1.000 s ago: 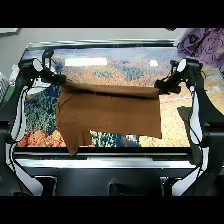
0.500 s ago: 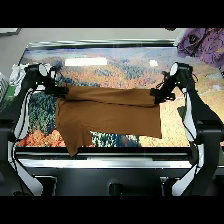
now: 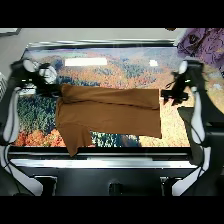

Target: Fold the clothes and pants, and hang the long-sleeved shirts on hangers.

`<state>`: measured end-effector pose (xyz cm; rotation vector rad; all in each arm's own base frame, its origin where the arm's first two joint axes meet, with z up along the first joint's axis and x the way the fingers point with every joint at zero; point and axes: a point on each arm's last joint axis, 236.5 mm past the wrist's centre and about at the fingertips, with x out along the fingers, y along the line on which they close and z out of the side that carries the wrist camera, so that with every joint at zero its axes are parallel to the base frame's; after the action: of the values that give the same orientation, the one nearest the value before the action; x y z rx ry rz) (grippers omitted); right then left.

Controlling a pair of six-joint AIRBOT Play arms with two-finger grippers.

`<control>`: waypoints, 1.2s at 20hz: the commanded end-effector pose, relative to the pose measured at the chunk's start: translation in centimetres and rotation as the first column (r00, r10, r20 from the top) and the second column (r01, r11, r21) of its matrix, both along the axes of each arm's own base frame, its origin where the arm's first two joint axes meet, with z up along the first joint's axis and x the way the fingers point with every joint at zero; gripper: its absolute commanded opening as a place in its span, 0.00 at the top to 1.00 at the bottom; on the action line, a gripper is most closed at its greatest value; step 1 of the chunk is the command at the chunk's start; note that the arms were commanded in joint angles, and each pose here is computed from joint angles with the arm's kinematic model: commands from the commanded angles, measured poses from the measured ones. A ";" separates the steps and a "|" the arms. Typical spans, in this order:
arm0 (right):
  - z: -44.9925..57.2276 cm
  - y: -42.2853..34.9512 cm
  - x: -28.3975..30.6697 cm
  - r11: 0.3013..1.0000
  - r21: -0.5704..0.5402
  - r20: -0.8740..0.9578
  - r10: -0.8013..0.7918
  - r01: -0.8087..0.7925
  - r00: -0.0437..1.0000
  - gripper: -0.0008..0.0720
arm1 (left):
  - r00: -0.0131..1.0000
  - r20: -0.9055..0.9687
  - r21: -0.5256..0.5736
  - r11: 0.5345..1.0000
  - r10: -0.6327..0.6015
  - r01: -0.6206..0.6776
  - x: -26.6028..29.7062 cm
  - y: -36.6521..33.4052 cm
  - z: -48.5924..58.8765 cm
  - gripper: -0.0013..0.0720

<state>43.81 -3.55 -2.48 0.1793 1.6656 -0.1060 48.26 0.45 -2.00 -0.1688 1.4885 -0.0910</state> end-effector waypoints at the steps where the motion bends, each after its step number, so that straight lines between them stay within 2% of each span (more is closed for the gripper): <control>1: 3.0 -1.8 -1.3 0.973 0.225 0.114 -0.075 0.047 0.991 0.41 | 0.985 -0.040 -0.104 0.979 0.170 -0.173 -5.6 4.3 1.8 0.20; 3: 3.1 -0.7 -4.2 0.907 0.414 0.130 -0.136 0.071 0.982 0.41 | 0.962 -0.078 -0.197 0.942 0.262 -0.273 -10.9 4.8 0.7 0.20; 5: 2.7 0.6 -6.8 0.841 0.533 0.134 -0.190 0.091 0.973 0.41 | 0.940 -0.096 -0.301 0.890 0.328 -0.341 -15.4 3.3 -0.4 0.20; 8: 0.8 1.7 -10.2 0.817 0.560 0.085 -0.219 0.136 0.972 0.41 | 0.913 -0.115 -0.412 0.817 0.392 -0.403 -20.2 0.0 -2.4 0.20; 11: 0.3 2.8 -11.3 0.800 0.582 0.065 -0.229 0.149 0.971 0.41 | 0.898 -0.178 -0.465 0.770 0.403 -0.438 -22.8 -2.8 -4.7 0.20; 16: 0.8 2.9 -11.2 0.798 0.585 0.075 -0.230 0.144 0.970 0.41 | 0.897 -0.164 -0.480 0.761 0.411 -0.437 -22.5 -4.6 -6.2 0.20; 24: 0.6 2.4 -10.3 0.807 0.572 0.108 -0.253 0.149 0.961 0.41 | 0.911 -0.292 -0.467 0.788 0.290 -0.400 -24.1 -8.7 -9.4 0.20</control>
<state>33.10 -0.99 -1.87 0.7958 1.4684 0.2519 24.80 -7.42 -10.01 -0.9448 1.5383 -0.1773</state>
